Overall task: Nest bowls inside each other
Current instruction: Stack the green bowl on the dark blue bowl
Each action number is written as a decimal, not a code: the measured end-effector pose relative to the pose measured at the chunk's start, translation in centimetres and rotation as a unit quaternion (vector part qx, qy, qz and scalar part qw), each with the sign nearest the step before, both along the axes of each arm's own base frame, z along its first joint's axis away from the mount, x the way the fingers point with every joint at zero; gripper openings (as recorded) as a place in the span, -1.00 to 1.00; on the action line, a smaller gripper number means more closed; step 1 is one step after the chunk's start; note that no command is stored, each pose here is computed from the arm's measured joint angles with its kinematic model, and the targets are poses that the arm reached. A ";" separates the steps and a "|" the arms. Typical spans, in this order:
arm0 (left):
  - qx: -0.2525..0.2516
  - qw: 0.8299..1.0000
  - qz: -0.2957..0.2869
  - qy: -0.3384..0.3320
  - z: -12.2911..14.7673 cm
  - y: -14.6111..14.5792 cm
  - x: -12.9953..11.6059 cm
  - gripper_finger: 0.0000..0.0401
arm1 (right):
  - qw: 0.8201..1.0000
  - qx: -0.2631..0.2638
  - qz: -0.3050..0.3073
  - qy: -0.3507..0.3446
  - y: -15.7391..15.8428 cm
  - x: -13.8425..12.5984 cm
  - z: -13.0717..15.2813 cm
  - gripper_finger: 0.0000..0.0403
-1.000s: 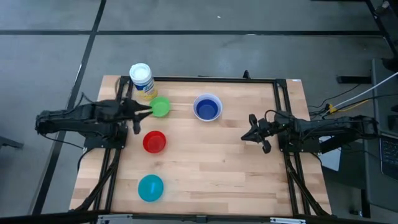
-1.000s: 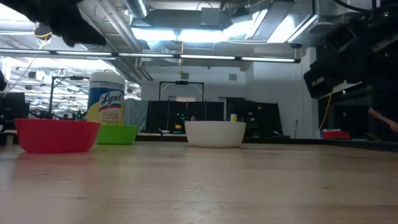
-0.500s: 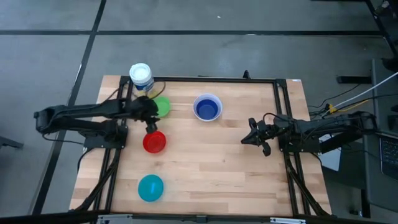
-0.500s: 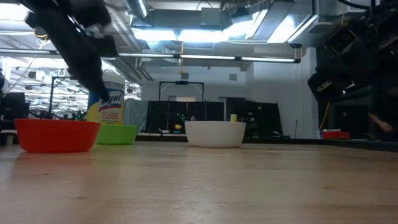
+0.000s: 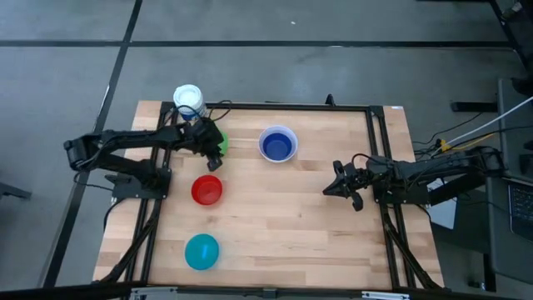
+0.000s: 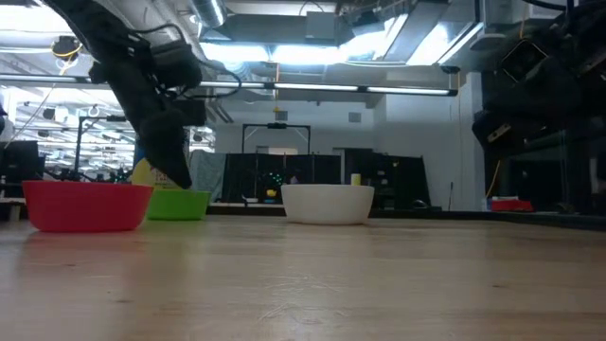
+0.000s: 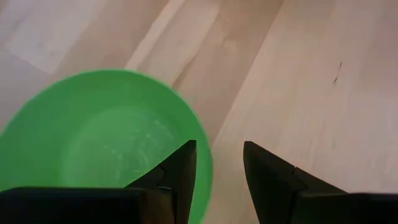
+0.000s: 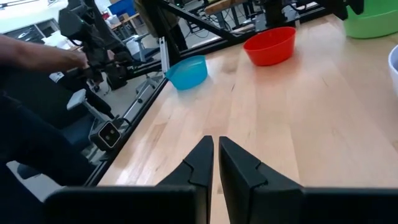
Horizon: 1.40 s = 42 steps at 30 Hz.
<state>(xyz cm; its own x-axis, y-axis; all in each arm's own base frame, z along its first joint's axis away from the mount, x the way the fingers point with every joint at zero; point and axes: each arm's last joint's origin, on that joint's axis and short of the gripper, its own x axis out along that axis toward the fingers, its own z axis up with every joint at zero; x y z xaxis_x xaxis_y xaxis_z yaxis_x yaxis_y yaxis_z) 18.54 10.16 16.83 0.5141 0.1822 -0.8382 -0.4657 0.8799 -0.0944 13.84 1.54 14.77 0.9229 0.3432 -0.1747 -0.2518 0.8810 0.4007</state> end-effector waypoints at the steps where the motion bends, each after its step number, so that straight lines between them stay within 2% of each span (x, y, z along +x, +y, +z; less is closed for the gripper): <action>1: -0.001 1.000 -0.001 0.000 -0.2 0.1 0.1 -0.35 | 1.000 0.000 0.002 0.000 0.1 0.0 0.0 -0.85; 6: -0.010 1.000 0.001 0.016 -1.2 0.3 0.6 -0.35 | 1.000 -0.001 -0.001 0.000 0.3 0.0 0.0 -0.85; 9: -0.003 0.999 0.032 0.044 -2.1 0.6 0.8 -0.40 | 1.000 -0.002 0.001 0.000 0.4 0.0 0.0 -0.85; 11: -0.001 0.998 0.035 0.051 -2.4 0.6 0.9 -0.56 | 1.000 -0.002 0.002 0.001 0.6 0.0 0.0 -0.85; 13: 0.006 0.999 0.028 0.027 -2.4 0.6 1.6 -0.84 | 1.000 0.002 0.004 0.002 0.7 -0.1 0.0 -0.85; 16: 0.037 0.998 0.013 -0.044 -1.2 0.4 3.1 -0.96 | 1.000 0.008 0.008 0.004 0.9 -0.1 0.0 -0.85; 21: 0.067 0.982 -0.087 -0.153 3.8 -1.6 7.9 -0.98 | 1.000 0.013 0.005 0.007 1.4 -0.2 0.0 -0.85; 26: 0.101 0.973 -0.158 -0.136 6.4 -3.2 13.0 -0.98 | 1.000 0.006 -0.009 0.006 1.8 -0.2 0.0 -0.85; 28: 0.104 0.972 -0.173 -0.120 6.1 -2.9 14.9 -0.98 | 1.000 0.004 -0.013 0.005 1.9 -0.2 0.0 -0.85; 31: 0.090 0.972 -0.195 -0.092 4.2 -2.0 17.5 -0.98 | 1.000 0.002 -0.019 0.005 2.1 -0.3 0.0 -0.85; 34: 0.090 0.970 -0.204 -0.094 3.4 -0.9 19.6 -0.98 | 1.000 -0.001 -0.027 0.004 2.2 -0.3 0.0 -0.85; 39: 0.115 0.969 -0.204 -0.082 2.9 0.3 21.2 -0.97 | 0.999 -0.002 -0.036 0.003 2.3 -0.3 0.0 -0.85; 42: 0.087 0.975 -0.188 -0.081 2.5 1.3 21.0 -0.90 | 0.999 -0.001 -0.035 0.004 2.4 -0.4 0.0 -0.85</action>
<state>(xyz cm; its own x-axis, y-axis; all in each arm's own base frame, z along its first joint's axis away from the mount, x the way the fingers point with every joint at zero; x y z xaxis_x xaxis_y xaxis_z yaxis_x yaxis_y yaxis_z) 39.54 11.48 19.31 0.6943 0.0868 -0.7144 -0.0978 0.9949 0.0258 13.45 3.98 14.76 0.9432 0.2774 -0.1825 -0.1862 0.8970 0.4010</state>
